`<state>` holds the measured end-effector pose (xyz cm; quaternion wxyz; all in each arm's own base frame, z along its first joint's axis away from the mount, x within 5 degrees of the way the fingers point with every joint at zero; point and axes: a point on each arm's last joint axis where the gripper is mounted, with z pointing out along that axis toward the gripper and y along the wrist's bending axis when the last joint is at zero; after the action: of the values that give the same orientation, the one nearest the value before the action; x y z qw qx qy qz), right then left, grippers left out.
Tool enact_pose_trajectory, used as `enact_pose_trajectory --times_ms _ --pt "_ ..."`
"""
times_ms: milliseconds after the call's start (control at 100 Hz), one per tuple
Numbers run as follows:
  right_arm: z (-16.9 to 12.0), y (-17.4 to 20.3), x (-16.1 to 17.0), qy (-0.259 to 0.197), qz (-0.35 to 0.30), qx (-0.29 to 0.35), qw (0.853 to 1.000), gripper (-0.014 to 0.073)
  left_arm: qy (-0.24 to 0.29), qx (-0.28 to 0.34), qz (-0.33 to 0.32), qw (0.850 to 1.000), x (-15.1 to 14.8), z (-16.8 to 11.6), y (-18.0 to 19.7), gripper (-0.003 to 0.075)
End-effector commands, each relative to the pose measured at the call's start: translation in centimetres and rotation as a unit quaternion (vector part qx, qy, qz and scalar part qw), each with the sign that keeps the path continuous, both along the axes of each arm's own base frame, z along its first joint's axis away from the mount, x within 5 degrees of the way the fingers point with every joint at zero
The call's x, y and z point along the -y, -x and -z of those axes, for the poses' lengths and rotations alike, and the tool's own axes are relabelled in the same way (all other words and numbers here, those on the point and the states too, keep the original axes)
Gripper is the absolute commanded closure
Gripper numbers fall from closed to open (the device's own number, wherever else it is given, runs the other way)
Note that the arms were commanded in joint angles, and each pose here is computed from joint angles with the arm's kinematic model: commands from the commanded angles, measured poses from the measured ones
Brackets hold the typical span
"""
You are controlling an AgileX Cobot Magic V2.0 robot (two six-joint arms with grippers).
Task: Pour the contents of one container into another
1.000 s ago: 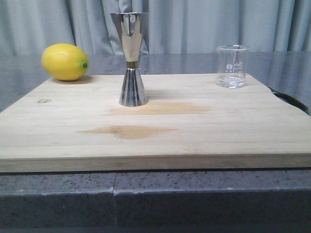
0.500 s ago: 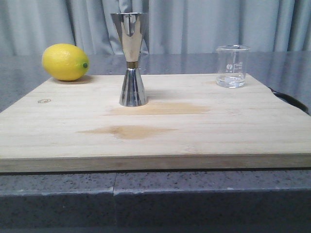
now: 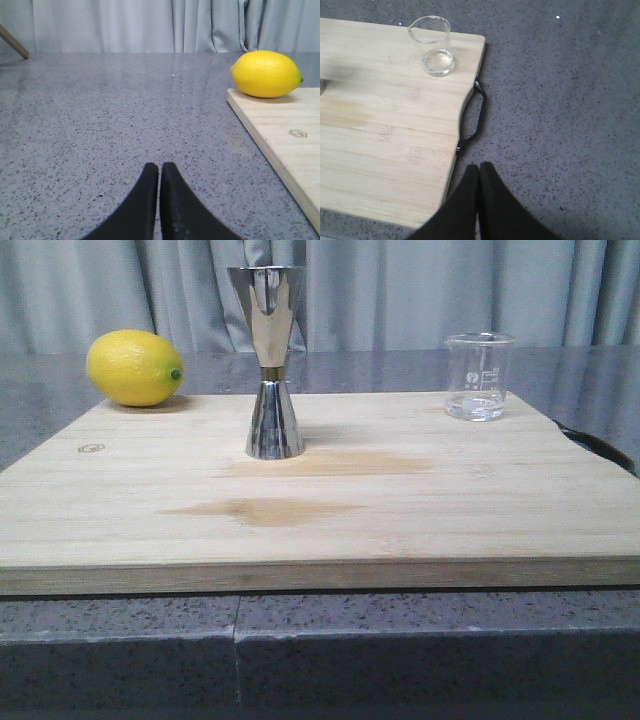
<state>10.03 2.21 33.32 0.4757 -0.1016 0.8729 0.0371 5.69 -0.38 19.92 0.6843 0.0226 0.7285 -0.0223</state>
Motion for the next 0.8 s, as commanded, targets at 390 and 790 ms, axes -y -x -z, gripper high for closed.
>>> enact_pose_trajectory --times_ms 390,790 --pt "-1.23 -0.21 0.07 0.003 -0.001 0.043 0.999 0.0666 0.011 0.075 -0.004 0.997 -0.08 -1.14 0.29 0.0739" --pt "-1.23 -0.21 0.07 0.003 -0.001 0.043 0.999 0.0666 0.011 0.075 -0.004 0.997 -0.08 -1.14 0.29 0.0739"
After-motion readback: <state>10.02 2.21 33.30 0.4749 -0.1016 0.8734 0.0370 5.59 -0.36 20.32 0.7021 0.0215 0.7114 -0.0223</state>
